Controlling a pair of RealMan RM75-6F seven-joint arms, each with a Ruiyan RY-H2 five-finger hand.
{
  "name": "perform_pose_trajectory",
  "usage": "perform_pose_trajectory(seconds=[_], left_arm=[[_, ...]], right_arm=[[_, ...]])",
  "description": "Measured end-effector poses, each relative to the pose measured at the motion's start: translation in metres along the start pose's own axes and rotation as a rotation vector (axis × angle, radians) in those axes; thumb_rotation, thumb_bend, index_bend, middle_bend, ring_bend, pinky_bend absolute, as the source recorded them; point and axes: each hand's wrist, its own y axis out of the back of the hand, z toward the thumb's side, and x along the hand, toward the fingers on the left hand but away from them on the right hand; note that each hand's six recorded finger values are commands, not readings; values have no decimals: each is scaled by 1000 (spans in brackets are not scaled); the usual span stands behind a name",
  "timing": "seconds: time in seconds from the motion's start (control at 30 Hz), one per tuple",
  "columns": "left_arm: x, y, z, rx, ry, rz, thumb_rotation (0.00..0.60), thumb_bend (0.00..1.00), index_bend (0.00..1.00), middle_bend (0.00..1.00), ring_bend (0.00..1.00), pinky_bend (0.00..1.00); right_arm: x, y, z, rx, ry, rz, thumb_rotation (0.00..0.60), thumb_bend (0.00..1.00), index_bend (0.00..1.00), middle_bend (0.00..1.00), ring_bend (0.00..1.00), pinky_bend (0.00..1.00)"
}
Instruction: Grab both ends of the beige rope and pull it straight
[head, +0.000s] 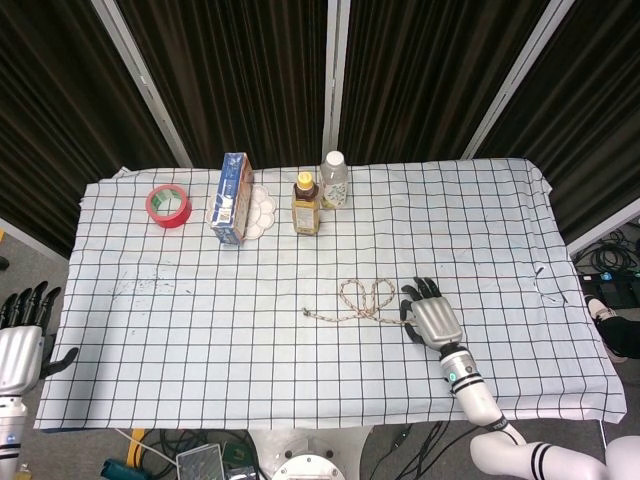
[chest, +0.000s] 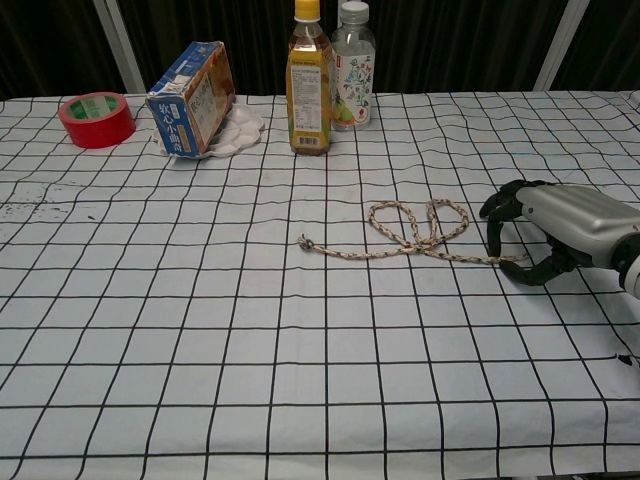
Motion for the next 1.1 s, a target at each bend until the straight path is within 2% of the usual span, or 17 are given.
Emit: perform_pose_trajectory(seconds=[0.23,0.37,0.53,0.6,0.7,0.8,0.97,1.1], left_arm=[[1,0,0,1,-3,0,600,147,93,21,0,0],[4,0,3,12,-23,-4,600,146,93,21,0,0],[19,5,22,9,-115,-6,600,143,95,21,0,0],[27,7,34,0,-165,-9,600,138,139,21,0,0],[44,11,59,-37,-259,-26,600,136,232,30,0,0],[64,12,90,-83,-357,-56,600,139,330,101,14,0],[94,1,150,-149,-499,-152,600,156,384,123,17,0],[108,-21,203,-175,-595,-258,600,157,384,123,17,0]], right_arm=[[-1,-1,0,1,-3,2,600,395,578,197,0,0],[-2,0,0,0,-4,0,600,448,596,206,0,0],[-1,6,1,-4,-1,-13,600,477,614,214,0,0],[-1,12,2,-4,3,-21,600,479,616,214,0,0],[0,21,5,1,10,-34,600,480,617,215,0,0],[0,31,7,18,14,-41,600,480,617,213,0,0],[-2,42,9,32,3,-44,600,482,617,210,0,0],[-5,48,10,39,-4,-47,600,487,617,209,0,0]])
